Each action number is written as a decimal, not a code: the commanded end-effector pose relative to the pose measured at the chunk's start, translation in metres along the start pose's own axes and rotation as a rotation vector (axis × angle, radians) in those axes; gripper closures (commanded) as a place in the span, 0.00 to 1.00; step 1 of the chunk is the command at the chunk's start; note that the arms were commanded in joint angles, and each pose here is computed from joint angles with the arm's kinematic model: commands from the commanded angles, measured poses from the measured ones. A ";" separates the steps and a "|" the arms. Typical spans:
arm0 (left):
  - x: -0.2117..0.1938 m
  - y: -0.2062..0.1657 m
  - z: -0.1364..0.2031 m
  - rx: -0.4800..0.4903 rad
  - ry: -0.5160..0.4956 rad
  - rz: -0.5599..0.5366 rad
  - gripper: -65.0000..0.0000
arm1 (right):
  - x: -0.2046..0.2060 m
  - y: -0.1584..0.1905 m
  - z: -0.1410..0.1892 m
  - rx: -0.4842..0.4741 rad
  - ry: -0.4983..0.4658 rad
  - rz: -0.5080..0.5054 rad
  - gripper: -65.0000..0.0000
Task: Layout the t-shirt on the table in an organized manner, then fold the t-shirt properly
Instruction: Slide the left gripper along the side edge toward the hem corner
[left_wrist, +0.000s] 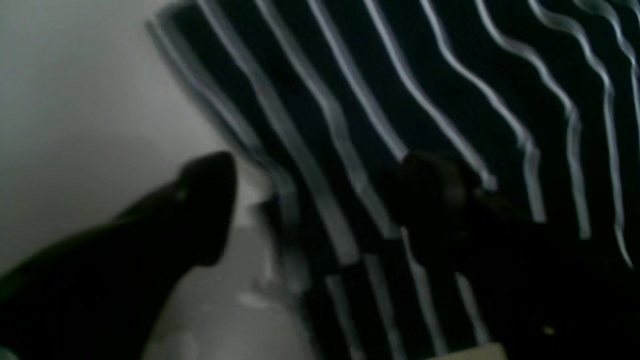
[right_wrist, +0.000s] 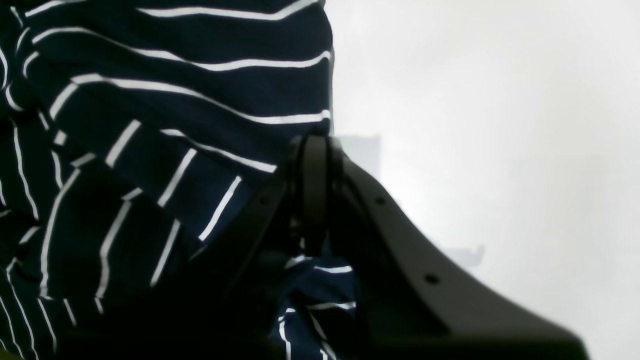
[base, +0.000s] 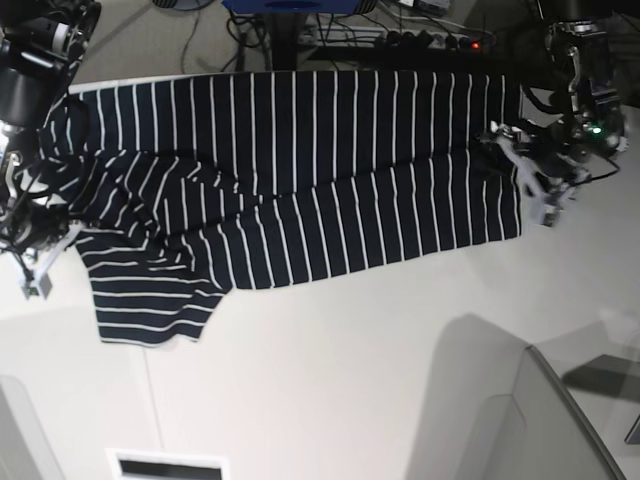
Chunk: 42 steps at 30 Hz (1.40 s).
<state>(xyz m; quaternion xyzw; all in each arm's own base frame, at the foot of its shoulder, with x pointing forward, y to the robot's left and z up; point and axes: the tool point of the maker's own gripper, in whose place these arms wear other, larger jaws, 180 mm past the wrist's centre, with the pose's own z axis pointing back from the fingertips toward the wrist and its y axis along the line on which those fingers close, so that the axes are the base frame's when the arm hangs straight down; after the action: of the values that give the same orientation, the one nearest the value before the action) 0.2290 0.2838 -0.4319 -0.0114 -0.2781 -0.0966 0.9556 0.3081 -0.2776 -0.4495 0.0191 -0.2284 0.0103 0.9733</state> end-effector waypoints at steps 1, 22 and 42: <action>0.012 0.022 0.010 0.053 -0.037 0.007 0.19 | 0.018 -0.011 0.008 -0.024 -0.045 0.010 1.00; 0.039 0.057 -0.053 -0.005 -0.086 0.281 0.19 | 0.017 -0.010 0.007 -0.023 -0.043 0.009 1.00; 0.027 0.037 -0.086 -0.067 -0.100 0.356 0.99 | 0.017 -0.010 0.007 -0.023 -0.043 0.009 1.00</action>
<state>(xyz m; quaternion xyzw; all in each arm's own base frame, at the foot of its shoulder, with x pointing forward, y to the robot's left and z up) 0.3076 0.3053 -0.4862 -0.1058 -0.3332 0.0760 0.9338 0.3077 -0.2774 -0.4500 0.0192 -0.2274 0.0102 0.9736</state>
